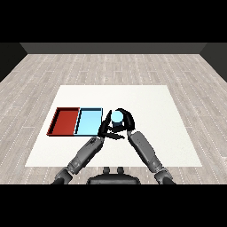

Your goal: Pick the blue can and put it in the blue box

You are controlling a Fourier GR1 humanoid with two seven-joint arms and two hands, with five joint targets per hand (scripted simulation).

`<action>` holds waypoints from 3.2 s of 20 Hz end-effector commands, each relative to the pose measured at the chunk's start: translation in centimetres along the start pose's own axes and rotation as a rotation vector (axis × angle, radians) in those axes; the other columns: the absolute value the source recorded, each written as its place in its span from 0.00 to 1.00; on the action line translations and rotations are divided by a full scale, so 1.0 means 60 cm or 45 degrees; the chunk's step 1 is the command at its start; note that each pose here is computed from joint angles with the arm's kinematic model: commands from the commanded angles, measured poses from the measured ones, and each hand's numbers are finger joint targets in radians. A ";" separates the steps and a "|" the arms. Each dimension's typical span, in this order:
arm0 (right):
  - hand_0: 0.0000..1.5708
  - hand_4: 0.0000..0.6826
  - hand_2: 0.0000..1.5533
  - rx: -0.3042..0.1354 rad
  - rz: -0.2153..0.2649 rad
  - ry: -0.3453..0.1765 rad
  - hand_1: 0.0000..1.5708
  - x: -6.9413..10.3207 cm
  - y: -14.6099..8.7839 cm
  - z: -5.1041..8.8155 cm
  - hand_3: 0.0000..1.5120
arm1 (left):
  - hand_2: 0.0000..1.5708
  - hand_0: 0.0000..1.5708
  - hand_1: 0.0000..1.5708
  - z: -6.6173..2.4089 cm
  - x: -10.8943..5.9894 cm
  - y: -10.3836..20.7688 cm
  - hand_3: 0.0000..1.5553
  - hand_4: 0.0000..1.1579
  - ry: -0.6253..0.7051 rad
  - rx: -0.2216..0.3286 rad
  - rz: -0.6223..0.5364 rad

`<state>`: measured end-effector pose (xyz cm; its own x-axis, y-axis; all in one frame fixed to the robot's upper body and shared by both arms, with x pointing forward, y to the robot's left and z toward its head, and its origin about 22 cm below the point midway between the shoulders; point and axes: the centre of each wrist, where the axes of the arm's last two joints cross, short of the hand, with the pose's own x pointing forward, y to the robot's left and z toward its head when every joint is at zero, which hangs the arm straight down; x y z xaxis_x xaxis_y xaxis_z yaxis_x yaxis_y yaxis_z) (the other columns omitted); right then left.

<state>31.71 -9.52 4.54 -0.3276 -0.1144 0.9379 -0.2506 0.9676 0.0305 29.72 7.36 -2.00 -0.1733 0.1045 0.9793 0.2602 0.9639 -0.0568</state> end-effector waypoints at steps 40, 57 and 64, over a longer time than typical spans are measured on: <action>0.91 0.78 0.94 0.082 -0.043 0.005 0.91 0.028 0.032 -0.013 0.91 | 0.99 1.00 1.00 -0.070 0.038 -0.036 0.94 0.98 0.076 0.201 -0.164; 0.00 0.00 0.00 0.052 0.061 0.020 0.00 -0.003 0.059 -0.008 0.00 | 1.00 1.00 1.00 -0.035 0.004 -0.033 0.95 0.99 0.052 0.237 -0.179; 0.00 0.00 0.00 -0.121 -0.052 -0.008 0.00 0.032 -0.016 -0.007 0.00 | 1.00 1.00 1.00 -0.031 -0.005 0.004 0.96 0.99 0.059 0.245 -0.161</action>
<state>31.94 -9.18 5.91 -0.3317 -0.0804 0.9399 -0.2131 0.9770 0.0084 31.08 6.40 -1.97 -0.1463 -0.0530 0.9878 0.0481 0.9970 0.0606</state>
